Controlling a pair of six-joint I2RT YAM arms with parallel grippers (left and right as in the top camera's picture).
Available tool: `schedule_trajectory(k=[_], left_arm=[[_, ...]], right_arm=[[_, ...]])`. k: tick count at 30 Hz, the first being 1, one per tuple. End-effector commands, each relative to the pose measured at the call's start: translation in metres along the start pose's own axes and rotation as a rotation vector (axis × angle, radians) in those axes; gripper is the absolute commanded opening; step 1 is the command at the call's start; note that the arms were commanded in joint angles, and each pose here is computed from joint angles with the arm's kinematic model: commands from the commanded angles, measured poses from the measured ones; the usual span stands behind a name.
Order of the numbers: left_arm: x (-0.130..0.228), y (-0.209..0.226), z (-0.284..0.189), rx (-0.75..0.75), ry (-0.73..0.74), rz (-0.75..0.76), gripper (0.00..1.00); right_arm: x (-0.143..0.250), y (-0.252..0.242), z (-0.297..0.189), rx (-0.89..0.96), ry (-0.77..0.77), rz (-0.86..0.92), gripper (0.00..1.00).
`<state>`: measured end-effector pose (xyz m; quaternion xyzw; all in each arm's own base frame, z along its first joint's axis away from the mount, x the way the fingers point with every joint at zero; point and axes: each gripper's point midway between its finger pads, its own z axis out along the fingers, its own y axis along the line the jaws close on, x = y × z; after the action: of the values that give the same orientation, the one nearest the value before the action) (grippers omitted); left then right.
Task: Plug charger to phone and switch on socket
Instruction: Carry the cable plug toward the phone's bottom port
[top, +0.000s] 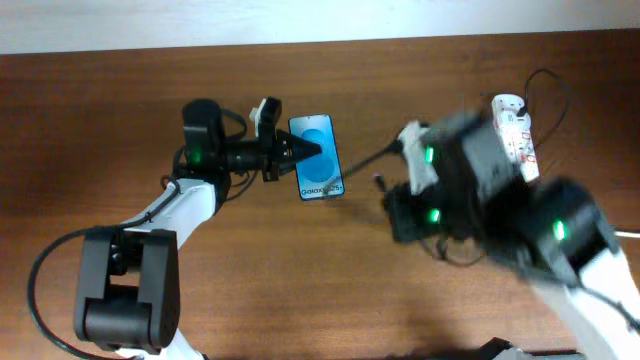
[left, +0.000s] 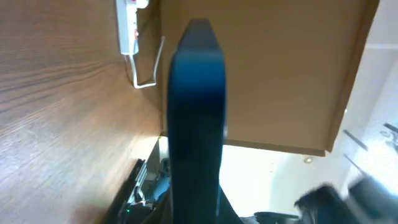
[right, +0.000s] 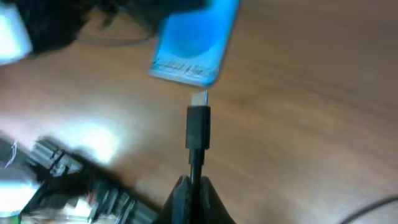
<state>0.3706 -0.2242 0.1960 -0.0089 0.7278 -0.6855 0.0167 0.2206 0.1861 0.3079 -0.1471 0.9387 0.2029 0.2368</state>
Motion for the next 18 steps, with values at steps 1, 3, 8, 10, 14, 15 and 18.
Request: schedule_trajectory(k=[1,3,8,10,14,15,18], left_arm=[[0.0,-0.009,0.0,0.016,0.031,0.006,0.0],[0.0,-0.009,0.0,0.015,0.03,-0.011,0.0],[-0.008,-0.014,0.0,0.017,-0.006,0.02,0.0],[-0.013,-0.015,-0.001,0.015,-0.034,0.046,0.0],[-0.016,-0.015,-0.001,0.012,-0.049,0.04,0.0],[-0.015,-0.015,-0.001,0.012,-0.049,0.018,0.0],[-0.015,-0.015,-0.001,0.014,-0.045,-0.032,0.0]], right_arm=[[0.027,0.007,0.033,0.033,0.007,0.037,0.04],[0.038,0.017,0.071,0.003,-0.005,0.052,0.04],[0.027,0.012,0.107,0.035,-0.108,0.216,0.04],[0.016,0.007,0.106,0.06,-0.165,0.276,0.04],[0.004,0.015,0.105,0.022,-0.211,0.28,0.04],[0.004,0.015,0.106,0.024,-0.207,0.279,0.04],[0.011,0.029,0.112,-0.05,-0.147,0.32,0.04]])
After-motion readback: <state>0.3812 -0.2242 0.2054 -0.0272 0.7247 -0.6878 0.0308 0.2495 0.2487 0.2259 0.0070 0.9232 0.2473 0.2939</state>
